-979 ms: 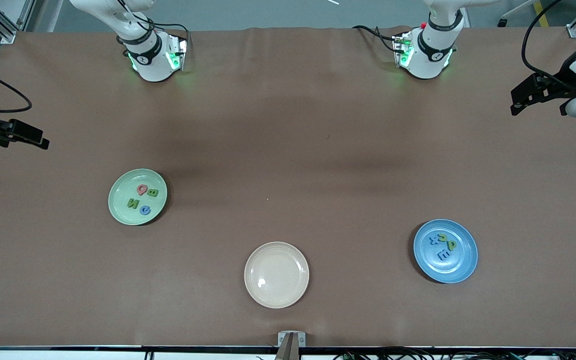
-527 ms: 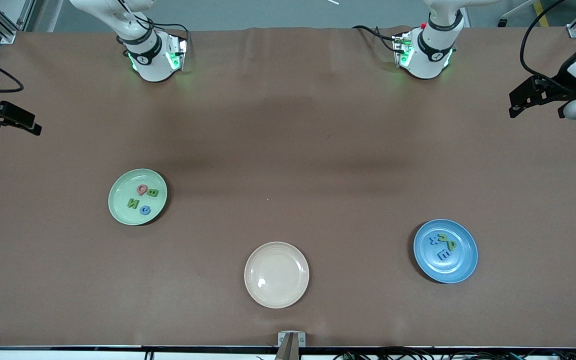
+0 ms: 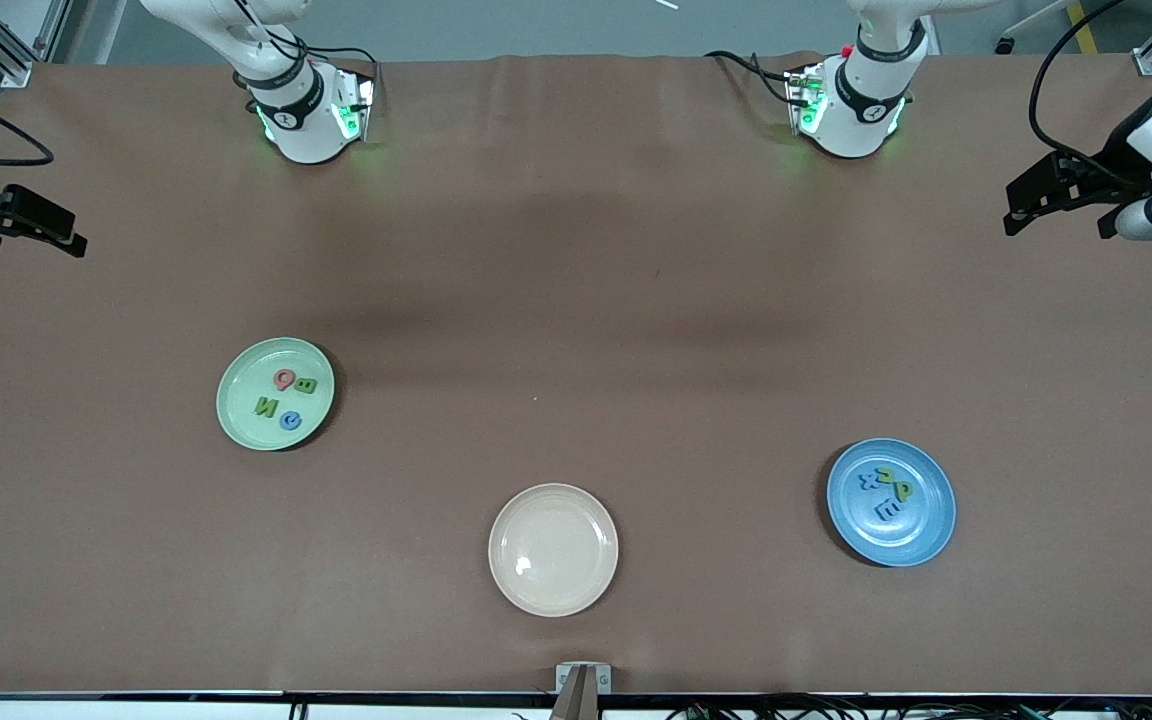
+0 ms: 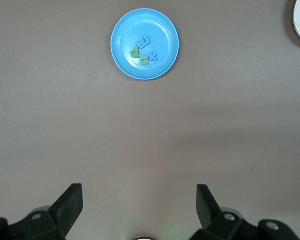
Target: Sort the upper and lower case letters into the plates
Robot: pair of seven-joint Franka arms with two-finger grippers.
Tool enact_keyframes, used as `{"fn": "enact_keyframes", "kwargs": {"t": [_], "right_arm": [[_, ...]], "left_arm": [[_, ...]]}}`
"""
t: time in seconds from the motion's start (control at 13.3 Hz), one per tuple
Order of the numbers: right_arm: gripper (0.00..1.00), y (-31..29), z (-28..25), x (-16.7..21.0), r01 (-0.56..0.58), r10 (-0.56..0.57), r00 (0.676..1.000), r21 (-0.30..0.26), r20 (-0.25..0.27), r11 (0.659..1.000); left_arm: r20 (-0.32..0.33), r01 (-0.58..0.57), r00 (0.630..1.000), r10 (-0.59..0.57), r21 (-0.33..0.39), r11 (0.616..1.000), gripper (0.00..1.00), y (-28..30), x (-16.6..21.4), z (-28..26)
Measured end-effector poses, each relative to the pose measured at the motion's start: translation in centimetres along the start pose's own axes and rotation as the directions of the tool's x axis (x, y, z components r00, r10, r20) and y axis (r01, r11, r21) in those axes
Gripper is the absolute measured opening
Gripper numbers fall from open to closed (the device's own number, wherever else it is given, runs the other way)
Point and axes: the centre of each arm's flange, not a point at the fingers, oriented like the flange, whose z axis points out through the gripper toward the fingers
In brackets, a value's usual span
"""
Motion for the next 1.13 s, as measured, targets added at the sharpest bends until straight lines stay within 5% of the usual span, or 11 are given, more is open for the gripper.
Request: {"fn": "enact_keyframes", "kwargs": {"t": [1.13], "right_arm": [[1.00, 0.00, 0.44, 0.00, 0.000, 0.000, 1.000, 0.001, 0.008, 1.000]], "left_arm": [[-0.008, 0.000, 1.000, 0.000, 0.000, 1.000, 1.00, 0.00, 0.08, -0.10]]}}
